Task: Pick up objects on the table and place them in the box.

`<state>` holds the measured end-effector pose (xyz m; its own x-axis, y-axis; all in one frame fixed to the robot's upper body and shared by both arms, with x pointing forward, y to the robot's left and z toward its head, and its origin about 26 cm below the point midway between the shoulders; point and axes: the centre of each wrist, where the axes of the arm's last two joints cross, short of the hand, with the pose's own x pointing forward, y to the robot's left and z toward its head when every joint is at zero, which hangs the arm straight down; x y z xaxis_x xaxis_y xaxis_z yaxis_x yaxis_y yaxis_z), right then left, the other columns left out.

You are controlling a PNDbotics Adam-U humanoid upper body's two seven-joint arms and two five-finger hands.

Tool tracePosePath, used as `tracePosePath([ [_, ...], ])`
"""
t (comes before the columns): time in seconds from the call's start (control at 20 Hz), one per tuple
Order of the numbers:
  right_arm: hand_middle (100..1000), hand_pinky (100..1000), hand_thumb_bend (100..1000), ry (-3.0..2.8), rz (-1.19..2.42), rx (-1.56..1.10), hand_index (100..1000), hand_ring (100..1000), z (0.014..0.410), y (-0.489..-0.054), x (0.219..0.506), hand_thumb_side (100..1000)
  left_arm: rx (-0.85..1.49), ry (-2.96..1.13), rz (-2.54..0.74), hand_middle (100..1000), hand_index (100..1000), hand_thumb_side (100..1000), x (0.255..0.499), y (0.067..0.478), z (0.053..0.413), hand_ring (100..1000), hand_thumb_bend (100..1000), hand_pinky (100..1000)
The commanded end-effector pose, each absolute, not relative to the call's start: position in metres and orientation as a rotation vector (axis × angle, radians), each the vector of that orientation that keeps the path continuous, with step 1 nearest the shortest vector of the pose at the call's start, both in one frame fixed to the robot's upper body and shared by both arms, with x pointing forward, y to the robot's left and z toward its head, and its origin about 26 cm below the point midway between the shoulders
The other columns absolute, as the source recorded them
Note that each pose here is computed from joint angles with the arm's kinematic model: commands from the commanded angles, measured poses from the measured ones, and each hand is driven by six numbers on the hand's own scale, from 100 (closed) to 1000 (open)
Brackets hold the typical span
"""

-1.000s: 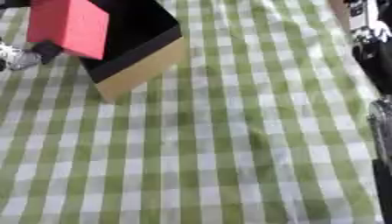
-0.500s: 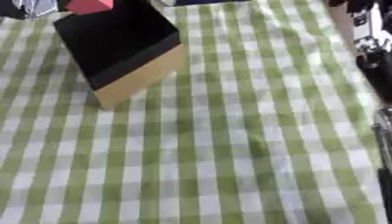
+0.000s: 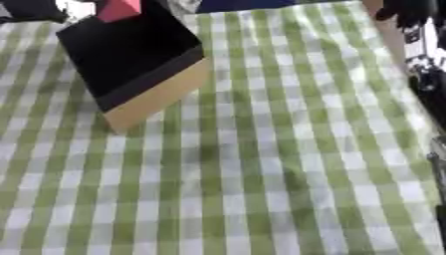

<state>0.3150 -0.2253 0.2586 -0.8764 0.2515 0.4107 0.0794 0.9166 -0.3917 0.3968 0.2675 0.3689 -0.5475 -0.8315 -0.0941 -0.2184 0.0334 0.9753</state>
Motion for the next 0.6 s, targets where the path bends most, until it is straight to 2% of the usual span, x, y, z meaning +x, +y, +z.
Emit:
tracePosePath([
  [0.05, 488, 795, 100, -2.644, 0.521, -0.238, 681, 773, 0.267, -0.226, 0.311, 692, 1.094, -1.772, -1.555, 443, 572, 169, 0.407, 0.274, 0.371, 504, 100, 325],
  [0.35, 488, 795, 100, -2.646, 0.511, -0.237, 681, 773, 0.267, -0.226, 0.311, 692, 1.061, -1.698, -1.575, 445, 580, 165, 0.433, 0.286, 0.348, 516, 100, 335],
  [0.6, 488, 795, 100, -2.645, 0.508, -0.233, 681, 772, 0.267, -0.225, 0.311, 693, 1.057, -1.657, -1.595, 469, 612, 171, 0.444, 0.293, 0.334, 537, 100, 357],
])
